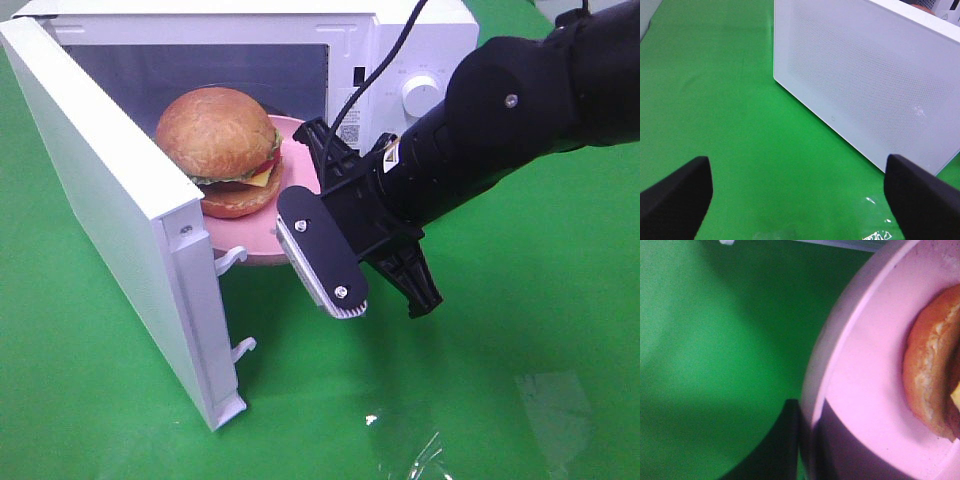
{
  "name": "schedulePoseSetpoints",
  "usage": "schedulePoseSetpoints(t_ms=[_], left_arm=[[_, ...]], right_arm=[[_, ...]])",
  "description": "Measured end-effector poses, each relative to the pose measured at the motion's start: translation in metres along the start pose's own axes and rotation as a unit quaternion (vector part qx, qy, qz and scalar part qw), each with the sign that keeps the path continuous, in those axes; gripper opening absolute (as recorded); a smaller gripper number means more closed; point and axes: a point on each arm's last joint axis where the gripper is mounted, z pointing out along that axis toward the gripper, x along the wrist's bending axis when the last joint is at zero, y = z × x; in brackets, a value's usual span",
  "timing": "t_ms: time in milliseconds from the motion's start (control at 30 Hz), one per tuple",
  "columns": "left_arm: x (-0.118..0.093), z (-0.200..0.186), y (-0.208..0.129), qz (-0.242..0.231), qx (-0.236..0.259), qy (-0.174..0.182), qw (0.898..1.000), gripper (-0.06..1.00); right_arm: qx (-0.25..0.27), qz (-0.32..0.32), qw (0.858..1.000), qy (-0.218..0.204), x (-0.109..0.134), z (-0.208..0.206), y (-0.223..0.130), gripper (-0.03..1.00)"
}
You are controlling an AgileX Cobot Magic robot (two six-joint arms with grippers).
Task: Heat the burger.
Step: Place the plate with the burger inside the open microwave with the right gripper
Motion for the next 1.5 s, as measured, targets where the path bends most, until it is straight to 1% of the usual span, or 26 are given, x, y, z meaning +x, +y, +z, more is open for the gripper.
schedulePoseSetpoints(t_ms=[133, 167, 333, 533, 633, 833, 1000, 1200, 1367, 1433, 1500], left_arm=[[0.000, 0.000, 0.000, 0.000, 0.000, 0.000, 1.000, 0.85], [0.000, 0.000, 0.000, 0.000, 0.000, 0.000, 1.000, 0.85], [0.000, 0.000, 0.000, 0.000, 0.000, 0.000, 1.000, 0.85], [0.000, 0.000, 0.000, 0.000, 0.000, 0.000, 1.000, 0.85], [0.000, 0.000, 0.000, 0.000, 0.000, 0.000, 1.000, 0.85], [0.000, 0.000, 0.000, 0.000, 0.000, 0.000, 1.000, 0.85], [0.000, 0.000, 0.000, 0.000, 0.000, 0.000, 1.000, 0.85], [0.000, 0.000, 0.000, 0.000, 0.000, 0.000, 1.000, 0.85], [0.000, 0.000, 0.000, 0.000, 0.000, 0.000, 1.000, 0.85], [0.000, 0.000, 0.000, 0.000, 0.000, 0.000, 1.000, 0.85], [0.000, 0.000, 0.000, 0.000, 0.000, 0.000, 1.000, 0.85]], right_arm=[[-0.005, -0.001, 1.000, 0.004, -0.004, 0.004, 0.000, 0.05], [-0.007, 0.000, 1.000, 0.001, -0.010, 0.006, 0.000, 0.05], [-0.007, 0.005, 1.000, -0.005, -0.021, 0.009, -0.005, 0.05], [-0.003, 0.010, 1.000, 0.003, -0.024, 0.013, -0.012, 0.05], [0.003, -0.001, 1.000, 0.008, -0.024, 0.017, -0.015, 0.05], [0.012, -0.008, 1.000, 0.005, -0.031, 0.023, -0.018, 0.05], [0.018, -0.004, 1.000, -0.004, -0.042, 0.029, -0.020, 0.05], [0.018, -0.005, 1.000, 0.002, -0.043, 0.039, -0.020, 0.05], [0.022, 0.005, 1.000, 0.001, -0.049, 0.046, -0.022, 0.05], [0.032, 0.020, 0.999, -0.008, -0.057, 0.050, -0.025, 0.05], [0.035, 0.025, 0.999, -0.011, -0.060, 0.051, -0.025, 0.05]])
